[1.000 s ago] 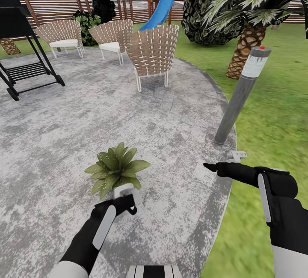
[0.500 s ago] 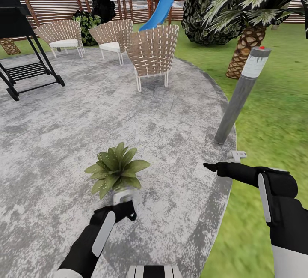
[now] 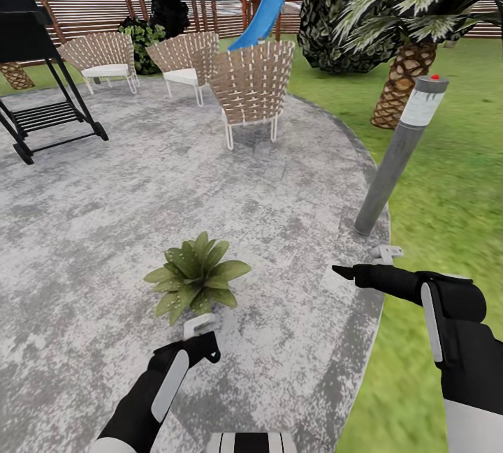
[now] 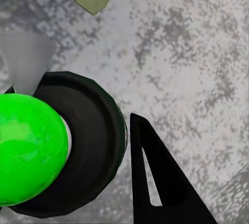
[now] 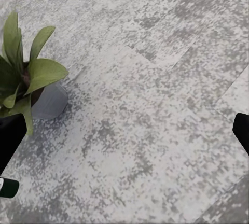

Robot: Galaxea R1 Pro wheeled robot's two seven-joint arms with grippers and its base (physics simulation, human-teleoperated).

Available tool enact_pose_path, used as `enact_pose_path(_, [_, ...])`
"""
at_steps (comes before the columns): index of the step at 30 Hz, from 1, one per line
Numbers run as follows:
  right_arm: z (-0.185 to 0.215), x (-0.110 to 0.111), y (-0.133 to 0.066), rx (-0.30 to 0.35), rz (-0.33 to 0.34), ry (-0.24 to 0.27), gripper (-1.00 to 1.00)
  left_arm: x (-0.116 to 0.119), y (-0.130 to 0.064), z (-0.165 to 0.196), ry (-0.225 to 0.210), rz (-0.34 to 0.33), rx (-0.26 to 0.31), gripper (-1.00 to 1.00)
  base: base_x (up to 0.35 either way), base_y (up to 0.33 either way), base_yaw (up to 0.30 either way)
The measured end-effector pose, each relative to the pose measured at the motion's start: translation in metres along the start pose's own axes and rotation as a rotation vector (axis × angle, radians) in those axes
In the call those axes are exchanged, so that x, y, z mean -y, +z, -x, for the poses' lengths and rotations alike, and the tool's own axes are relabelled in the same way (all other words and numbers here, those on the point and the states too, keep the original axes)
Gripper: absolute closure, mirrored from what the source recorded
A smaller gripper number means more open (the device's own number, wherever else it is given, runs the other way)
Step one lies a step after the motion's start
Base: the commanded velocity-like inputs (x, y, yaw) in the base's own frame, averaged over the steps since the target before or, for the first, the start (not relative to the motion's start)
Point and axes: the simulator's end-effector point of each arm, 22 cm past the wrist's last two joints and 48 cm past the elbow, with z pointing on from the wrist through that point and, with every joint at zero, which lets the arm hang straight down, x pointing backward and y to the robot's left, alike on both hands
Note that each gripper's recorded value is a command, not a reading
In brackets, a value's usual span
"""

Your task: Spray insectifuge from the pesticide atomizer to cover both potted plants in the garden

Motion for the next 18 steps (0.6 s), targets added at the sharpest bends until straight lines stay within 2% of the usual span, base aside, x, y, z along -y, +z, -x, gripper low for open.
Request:
enact_pose_path(2, [0.0,0.0,0.0,0.0,0.0,0.0,-1.0,0.001,0.001,-0.002,-0.001,0.0,-0.005,1.0,0.0,-0.003,0.0])
enact_pose_path(7, [0.001,-0.004,0.0,0.001,0.018,0.0,-1.0,0.002,0.002,-0.006,-0.002,-0.001,-0.011,1.0,0.008,-0.264,0.0])
enact_pose_path(10, [0.001,-0.022,-0.001,0.001,0.097,-0.001,-1.0,0.002,0.002,-0.006,-0.002,0.0,-0.01,1.0,0.105,-0.318,0.016])
enact_pose_path(14, [0.0,-0.032,0.0,-0.003,0.129,-0.005,-1.0,0.003,0.001,-0.005,-0.003,-0.002,-0.009,1.0,0.186,-0.296,0.164])
enact_pose_path(18, [-0.001,-0.033,0.0,-0.005,0.125,-0.01,-1.0,0.003,0.001,-0.002,-0.005,-0.002,0.005,1.0,0.255,-0.237,0.254])
